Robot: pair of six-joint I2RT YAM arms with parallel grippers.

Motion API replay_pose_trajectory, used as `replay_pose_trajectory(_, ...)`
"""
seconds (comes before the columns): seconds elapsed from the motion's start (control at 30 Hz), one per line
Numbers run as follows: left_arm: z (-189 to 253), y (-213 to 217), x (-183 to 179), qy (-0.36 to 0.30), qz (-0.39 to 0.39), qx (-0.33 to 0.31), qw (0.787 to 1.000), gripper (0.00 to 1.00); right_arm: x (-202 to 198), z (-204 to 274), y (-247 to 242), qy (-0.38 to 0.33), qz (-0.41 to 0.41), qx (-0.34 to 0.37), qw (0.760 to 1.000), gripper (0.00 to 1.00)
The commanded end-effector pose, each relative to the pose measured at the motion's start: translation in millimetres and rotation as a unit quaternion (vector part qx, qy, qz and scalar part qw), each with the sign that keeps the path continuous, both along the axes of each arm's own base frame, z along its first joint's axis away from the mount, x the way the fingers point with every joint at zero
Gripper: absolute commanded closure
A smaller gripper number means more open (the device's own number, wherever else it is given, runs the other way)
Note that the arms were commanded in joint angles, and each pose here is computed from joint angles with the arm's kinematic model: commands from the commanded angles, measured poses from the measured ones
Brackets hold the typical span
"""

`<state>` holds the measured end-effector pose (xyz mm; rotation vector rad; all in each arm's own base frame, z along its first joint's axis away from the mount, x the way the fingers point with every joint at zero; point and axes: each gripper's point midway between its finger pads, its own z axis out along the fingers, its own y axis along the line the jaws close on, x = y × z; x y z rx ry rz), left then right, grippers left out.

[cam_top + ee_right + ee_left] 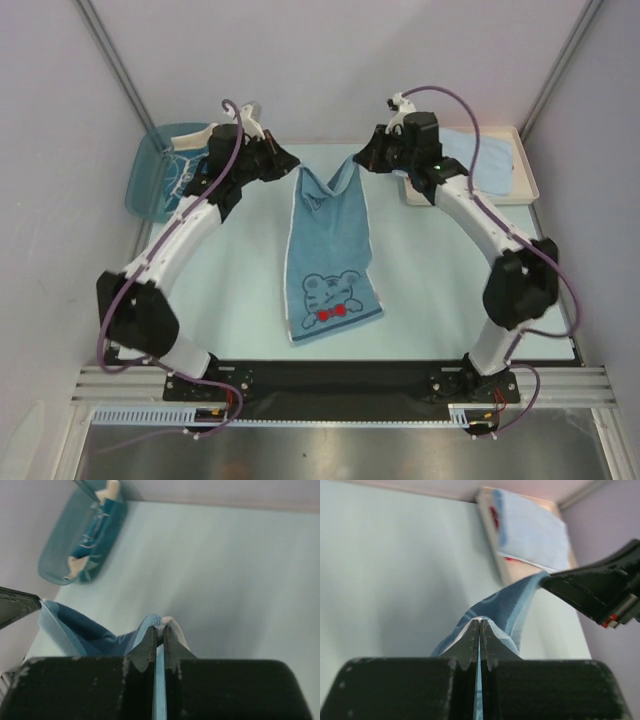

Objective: Fold and stack the towels
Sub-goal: Flatten out the crumpled towel, then fold the towel

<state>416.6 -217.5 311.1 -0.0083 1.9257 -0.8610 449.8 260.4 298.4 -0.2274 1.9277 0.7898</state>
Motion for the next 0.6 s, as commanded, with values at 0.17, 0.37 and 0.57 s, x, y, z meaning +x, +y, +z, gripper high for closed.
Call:
replay_pose_trajectory(0.17,-18,39,119,-0.007,0.036,-0.026,0.999,1.00,106,-12,8,-0.002,0.014,0.077,0.997,1.00)
replay_pose_trajectory(0.37,-78,40,130,0.048,0.036,-0.023,0.998,1.00,126,-56,7,0.035,0.009,0.072,0.997,1.00)
replay_pose_trajectory(0.57,-109,38,116,0.091,0.028,-0.032,0.995,1.00,112,-89,-8,0.081,-0.013,0.066,0.994,1.00)
